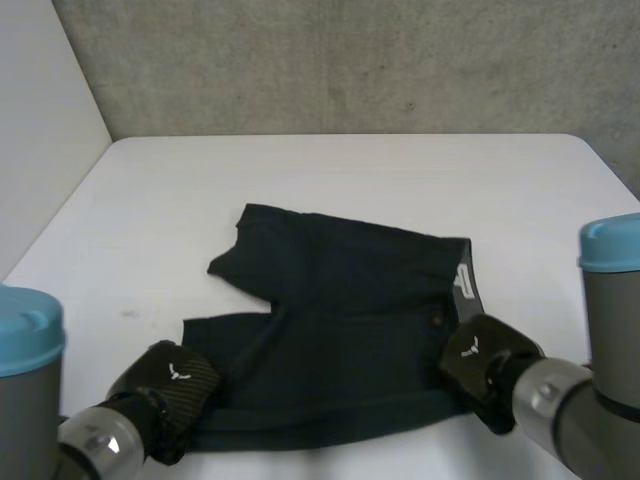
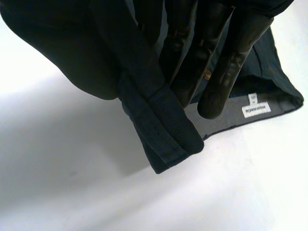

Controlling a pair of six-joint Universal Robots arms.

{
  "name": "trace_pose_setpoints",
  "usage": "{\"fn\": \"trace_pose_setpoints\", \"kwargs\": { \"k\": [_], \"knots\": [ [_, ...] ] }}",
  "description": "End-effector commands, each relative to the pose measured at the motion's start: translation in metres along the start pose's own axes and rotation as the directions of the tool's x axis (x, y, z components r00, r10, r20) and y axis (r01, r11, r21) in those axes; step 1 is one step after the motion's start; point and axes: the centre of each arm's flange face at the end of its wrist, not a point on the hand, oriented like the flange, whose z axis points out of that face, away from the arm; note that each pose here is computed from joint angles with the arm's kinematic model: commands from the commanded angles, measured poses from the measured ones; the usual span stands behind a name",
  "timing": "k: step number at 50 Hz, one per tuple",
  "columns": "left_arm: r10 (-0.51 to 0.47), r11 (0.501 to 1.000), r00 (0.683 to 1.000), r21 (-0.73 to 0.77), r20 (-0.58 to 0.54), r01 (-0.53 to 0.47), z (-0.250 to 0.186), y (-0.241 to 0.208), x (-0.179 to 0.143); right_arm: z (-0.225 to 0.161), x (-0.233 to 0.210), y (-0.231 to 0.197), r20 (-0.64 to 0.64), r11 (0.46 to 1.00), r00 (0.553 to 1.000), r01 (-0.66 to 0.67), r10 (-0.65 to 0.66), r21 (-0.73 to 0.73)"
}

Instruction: Fold the shorts.

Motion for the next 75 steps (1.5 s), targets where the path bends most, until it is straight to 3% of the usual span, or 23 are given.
{"fn": "trace_pose_setpoints", "kwargs": {
  "k": [1, 6, 10, 19, 30, 36, 41, 44, 48, 51, 57, 61, 65, 75],
  "knots": [
    [0.152, 0.987, 0.988, 0.051, 0.034, -0.154, -0.020, -0.016, -0.010, -0.024, -0.002, -0.002, 0.096, 0.999, 0.995, 0.033, -0.033, 0.004],
    [0.183, 0.973, 0.977, 0.124, 0.107, -0.196, 0.004, -0.034, -0.019, -0.017, 0.010, -0.011, 0.073, 0.997, 0.997, 0.001, -0.006, 0.077],
    [0.164, 0.956, 0.967, 0.212, 0.194, -0.205, 0.038, -0.059, -0.031, 0.012, 0.028, -0.015, 0.027, 0.994, 0.997, -0.068, 0.066, 0.082],
    [0.094, 0.881, 0.924, 0.402, 0.371, -0.251, 0.132, -0.127, -0.061, 0.065, 0.081, -0.035, -0.195, 0.986, 0.969, -0.134, 0.150, 0.095],
    [0.119, 0.839, 0.880, 0.427, 0.460, -0.337, 0.228, -0.150, -0.064, 0.137, 0.114, -0.053, -0.386, 0.955, 0.903, -0.079, 0.189, 0.284],
    [0.101, 0.831, 0.885, 0.451, 0.454, -0.326, 0.256, -0.145, -0.056, 0.166, 0.113, -0.051, -0.425, 0.944, 0.886, -0.040, 0.185, 0.328],
    [0.099, 0.809, 0.887, 0.483, 0.450, -0.335, 0.256, -0.151, -0.044, 0.175, 0.118, -0.049, -0.459, 0.941, 0.865, -0.043, 0.203, 0.335],
    [0.093, 0.796, 0.894, 0.507, 0.438, -0.332, 0.250, -0.157, -0.034, 0.165, 0.126, -0.048, -0.483, 0.942, 0.846, -0.065, 0.227, 0.330],
    [0.056, 0.790, 0.896, 0.530, 0.440, -0.309, 0.228, -0.170, -0.044, 0.135, 0.140, -0.047, -0.488, 0.921, 0.816, -0.130, 0.310, 0.368],
    [0.015, 0.793, 0.910, 0.550, 0.414, -0.264, 0.205, -0.173, -0.053, 0.107, 0.143, -0.047, -0.450, 0.888, 0.803, -0.201, 0.391, 0.413],
    [-0.097, 0.798, 0.936, 0.589, 0.338, -0.129, 0.159, -0.170, -0.067, 0.081, 0.116, -0.022, -0.237, 0.859, 0.847, -0.387, 0.475, 0.336],
    [-0.180, 0.793, 0.953, 0.609, 0.244, -0.006, 0.136, -0.157, -0.068, 0.084, 0.097, 0.001, -0.113, 0.827, 0.835, -0.500, 0.539, 0.256],
    [-0.235, 0.802, 0.960, 0.588, 0.149, 0.105, 0.124, -0.134, -0.062, 0.089, 0.086, 0.013, -0.042, 0.815, 0.833, -0.527, 0.551, 0.242],
    [-0.243, 0.857, 0.963, 0.490, 0.114, 0.159, 0.128, -0.095, -0.048, 0.126, 0.087, 0.038, -0.095, 0.811, 0.825, -0.517, 0.558, 0.274]
  ]
}}
